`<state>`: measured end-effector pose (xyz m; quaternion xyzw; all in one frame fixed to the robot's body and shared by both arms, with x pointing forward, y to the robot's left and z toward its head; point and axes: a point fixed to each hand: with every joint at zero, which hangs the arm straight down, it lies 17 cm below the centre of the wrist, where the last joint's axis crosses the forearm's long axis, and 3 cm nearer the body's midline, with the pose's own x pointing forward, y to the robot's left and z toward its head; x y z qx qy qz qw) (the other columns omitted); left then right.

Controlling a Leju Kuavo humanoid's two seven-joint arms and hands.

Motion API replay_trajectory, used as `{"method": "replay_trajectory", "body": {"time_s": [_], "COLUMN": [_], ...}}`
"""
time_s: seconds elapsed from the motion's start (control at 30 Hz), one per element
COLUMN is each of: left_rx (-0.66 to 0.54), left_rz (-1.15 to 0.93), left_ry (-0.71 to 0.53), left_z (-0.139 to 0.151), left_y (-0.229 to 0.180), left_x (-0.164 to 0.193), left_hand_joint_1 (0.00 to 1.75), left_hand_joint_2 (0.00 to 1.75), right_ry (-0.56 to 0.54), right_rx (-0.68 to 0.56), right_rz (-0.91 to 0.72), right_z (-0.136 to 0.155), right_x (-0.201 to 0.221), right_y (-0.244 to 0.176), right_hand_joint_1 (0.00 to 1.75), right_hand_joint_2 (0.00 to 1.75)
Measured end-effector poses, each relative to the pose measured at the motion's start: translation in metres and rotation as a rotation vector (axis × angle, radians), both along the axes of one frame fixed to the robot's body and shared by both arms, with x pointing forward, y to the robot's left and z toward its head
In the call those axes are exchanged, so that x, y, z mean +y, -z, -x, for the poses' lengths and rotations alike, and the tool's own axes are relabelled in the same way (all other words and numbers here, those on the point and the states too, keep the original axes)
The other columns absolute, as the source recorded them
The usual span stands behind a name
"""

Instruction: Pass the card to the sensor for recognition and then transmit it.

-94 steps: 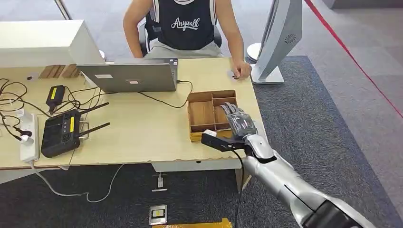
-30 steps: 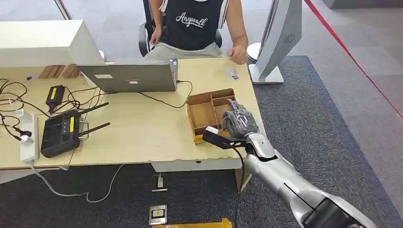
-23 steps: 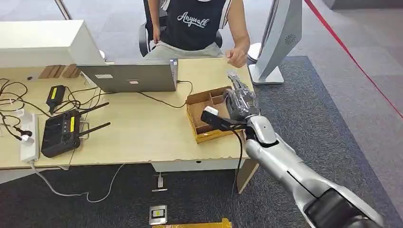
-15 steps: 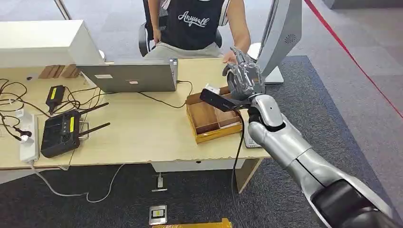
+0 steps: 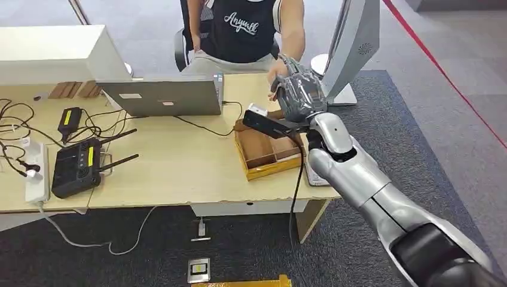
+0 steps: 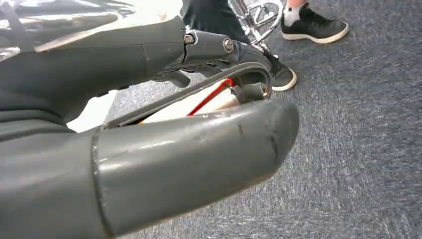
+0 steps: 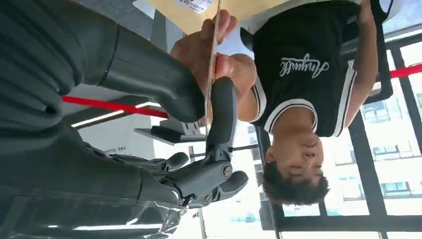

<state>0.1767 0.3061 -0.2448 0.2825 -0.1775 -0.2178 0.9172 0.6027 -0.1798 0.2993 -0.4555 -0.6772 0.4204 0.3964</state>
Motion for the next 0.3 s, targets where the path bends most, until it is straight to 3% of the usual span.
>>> {"method": "replay_trajectory", "body": {"time_s": [0.23, 0.27, 0.3], "left_rx": [-0.003, -0.002, -0.002], "left_rz": [0.002, 0.003, 0.003], "left_ry": [0.036, 0.037, 0.037], "left_z": [-0.012, -0.014, -0.014], "left_y": [-0.003, -0.003, -0.003], "left_x": [-0.005, -0.006, -0.007], "left_hand_joint_1": [0.0, 0.0, 0.0], "left_hand_joint_2": [0.0, 0.0, 0.0], "right_ry": [0.031, 0.038, 0.045], "right_rx": [0.017, 0.023, 0.031], "right_rz": [0.045, 0.05, 0.053], "right_z": [-0.026, -0.029, -0.031], "right_x": [0.007, 0.006, 0.006], "right_y": [-0.011, -0.01, -0.008], "right_hand_joint_1": [1.75, 1.66, 0.19], "right_hand_joint_2": [1.75, 1.75, 1.75]}}
